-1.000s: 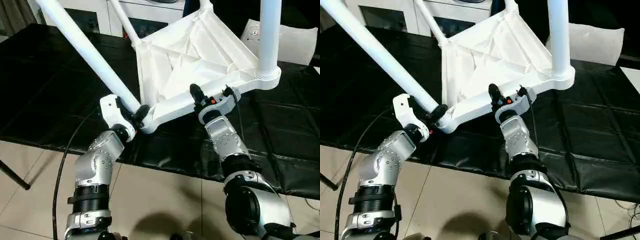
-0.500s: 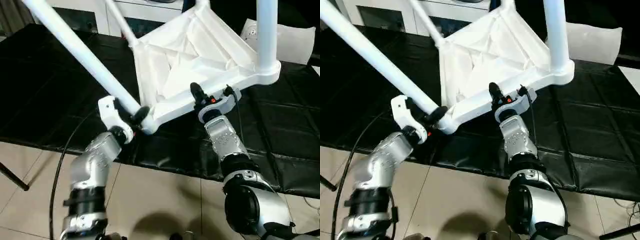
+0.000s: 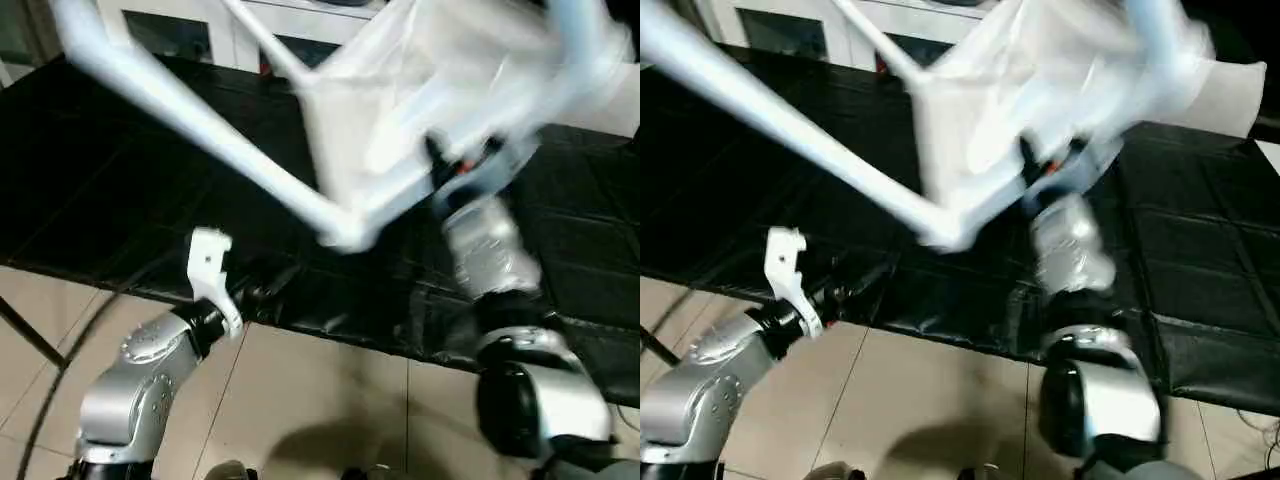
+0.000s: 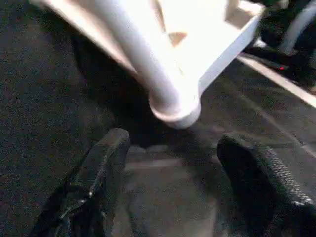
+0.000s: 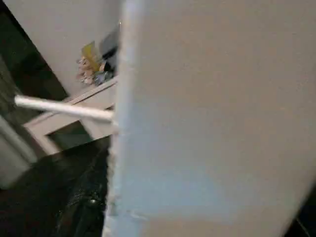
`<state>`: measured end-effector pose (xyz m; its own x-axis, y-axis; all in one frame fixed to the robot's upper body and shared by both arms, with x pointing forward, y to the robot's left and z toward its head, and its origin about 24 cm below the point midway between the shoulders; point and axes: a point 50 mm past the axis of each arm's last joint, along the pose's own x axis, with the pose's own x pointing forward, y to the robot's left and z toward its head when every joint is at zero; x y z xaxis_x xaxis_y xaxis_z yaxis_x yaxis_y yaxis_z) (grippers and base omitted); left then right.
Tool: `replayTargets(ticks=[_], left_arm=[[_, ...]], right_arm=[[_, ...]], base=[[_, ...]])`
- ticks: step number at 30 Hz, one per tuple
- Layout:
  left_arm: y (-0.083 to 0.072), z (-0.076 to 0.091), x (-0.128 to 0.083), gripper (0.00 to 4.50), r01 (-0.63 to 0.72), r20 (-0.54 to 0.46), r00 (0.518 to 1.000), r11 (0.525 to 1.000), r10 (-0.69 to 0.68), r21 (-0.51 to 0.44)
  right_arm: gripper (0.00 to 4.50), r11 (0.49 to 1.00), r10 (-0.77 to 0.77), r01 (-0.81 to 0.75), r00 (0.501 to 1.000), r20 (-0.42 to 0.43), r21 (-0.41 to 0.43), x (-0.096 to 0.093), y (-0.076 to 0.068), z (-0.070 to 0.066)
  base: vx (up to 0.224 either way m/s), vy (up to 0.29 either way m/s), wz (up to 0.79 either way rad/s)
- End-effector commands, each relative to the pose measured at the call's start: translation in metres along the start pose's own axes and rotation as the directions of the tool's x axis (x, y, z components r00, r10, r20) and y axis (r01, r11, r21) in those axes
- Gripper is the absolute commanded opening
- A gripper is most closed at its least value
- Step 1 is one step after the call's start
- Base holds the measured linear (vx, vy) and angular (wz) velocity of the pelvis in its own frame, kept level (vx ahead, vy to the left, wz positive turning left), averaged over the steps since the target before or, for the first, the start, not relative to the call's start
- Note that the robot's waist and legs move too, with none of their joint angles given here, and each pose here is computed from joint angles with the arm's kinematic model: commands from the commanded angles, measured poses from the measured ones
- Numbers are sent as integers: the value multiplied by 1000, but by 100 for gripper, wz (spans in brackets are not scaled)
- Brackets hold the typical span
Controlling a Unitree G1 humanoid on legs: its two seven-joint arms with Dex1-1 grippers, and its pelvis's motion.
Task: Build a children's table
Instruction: Flip table
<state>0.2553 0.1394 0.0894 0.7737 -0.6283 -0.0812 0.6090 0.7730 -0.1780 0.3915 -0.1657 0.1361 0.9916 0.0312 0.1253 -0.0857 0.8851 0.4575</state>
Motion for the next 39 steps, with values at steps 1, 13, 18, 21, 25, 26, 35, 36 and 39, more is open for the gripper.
replayTargets(ticks=[1, 13, 18, 21, 25, 26, 35, 36, 39], left_arm=[[-7, 4, 0, 375, 30, 10, 999, 998, -31, 55], [-33, 38, 9, 383, 95, 112, 987, 977, -118, 191], [-29, 50, 15, 383, 43, 95, 992, 945, -77, 324], [-27, 58, 17, 383, 23, 106, 992, 936, -64, 352], [-27, 62, 19, 383, 18, 106, 992, 929, -61, 369], [-28, 64, 19, 383, 17, 110, 992, 929, -62, 371], [-25, 85, 21, 383, -59, 164, 986, 871, -25, 487], [-24, 87, 21, 383, -68, 169, 985, 857, -22, 510], [-21, 103, 20, 419, -107, 201, 979, 783, -24, 613]], right_arm=[[204, 995, -2, 17, 988, 151, -100, 0, 1, 34], [195, 909, -124, 210, 961, 245, -361, -28, 6, 40], [194, 846, -130, 225, 966, 222, -484, -36, 17, 27], [194, 826, -134, 225, 969, 207, -517, -35, 23, 23], [194, 819, -108, 185, 979, 172, -543, -31, 29, 19], [194, 813, -110, 182, 981, 160, -554, -28, 30, 18], [270, 830, -108, 115, 993, 44, -545, -20, 36, -1], [272, 825, -107, 114, 993, 44, -553, -20, 36, -2], [286, 841, -125, 123, 992, 32, -528, -22, 31, -6]], base=[[0, 0, 0], [0, 0, 0], [0, 0, 0], [0, 0, 0], [0, 0, 0], [0, 0, 0], [0, 0, 0], [0, 0, 0], [0, 0, 0]])
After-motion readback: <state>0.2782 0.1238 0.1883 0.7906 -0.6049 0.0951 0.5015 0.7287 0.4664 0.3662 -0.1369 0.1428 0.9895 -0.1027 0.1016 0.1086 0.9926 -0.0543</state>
